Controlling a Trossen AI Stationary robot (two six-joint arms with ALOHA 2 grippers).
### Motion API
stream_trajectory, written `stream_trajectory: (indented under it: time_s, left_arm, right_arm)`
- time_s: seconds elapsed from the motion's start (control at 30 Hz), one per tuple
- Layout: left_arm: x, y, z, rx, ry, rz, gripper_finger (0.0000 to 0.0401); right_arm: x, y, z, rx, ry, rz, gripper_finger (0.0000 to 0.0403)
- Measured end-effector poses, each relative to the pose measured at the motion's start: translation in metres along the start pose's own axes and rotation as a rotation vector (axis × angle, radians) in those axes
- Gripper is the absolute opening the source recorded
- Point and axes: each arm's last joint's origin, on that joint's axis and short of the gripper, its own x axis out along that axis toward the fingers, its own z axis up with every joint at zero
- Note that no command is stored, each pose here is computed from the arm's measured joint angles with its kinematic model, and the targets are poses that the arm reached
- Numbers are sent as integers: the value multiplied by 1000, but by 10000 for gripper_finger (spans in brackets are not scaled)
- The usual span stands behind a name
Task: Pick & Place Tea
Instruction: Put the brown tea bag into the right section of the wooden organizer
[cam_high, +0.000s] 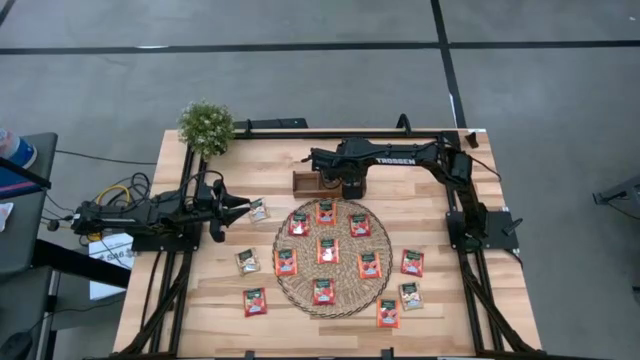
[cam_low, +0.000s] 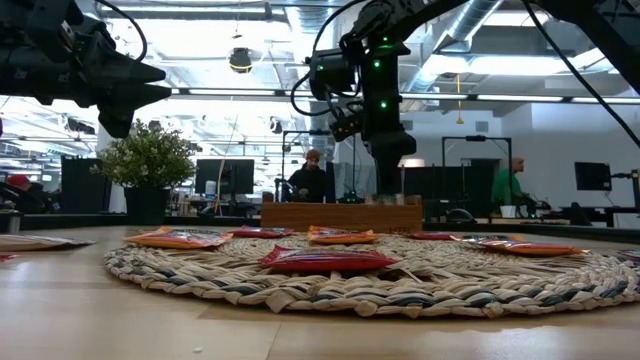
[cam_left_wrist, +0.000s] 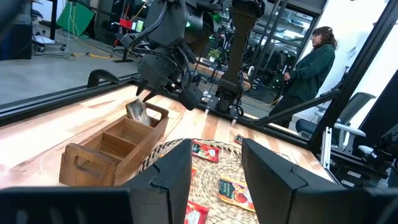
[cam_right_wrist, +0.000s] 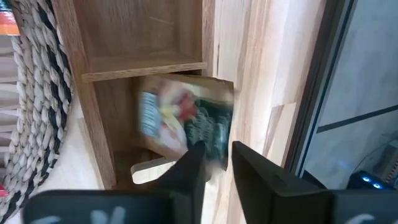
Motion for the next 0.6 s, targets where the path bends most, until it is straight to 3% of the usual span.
stream_trajectory:
  time_s: [0.23, 0.43, 0.6]
  left_arm:
    - [0, 0, 0, -4, 0, 0, 133]
    - [0, 0, 0, -4, 0, 0, 133]
    - [0, 0, 0, -4, 0, 0, 133]
  right_arm:
    - [-2, 2, -2, -12, 29, -8, 105]
    - [-22, 5, -11, 33, 125, 8, 107]
    - [-46, 17, -21, 15, 199, 95, 107]
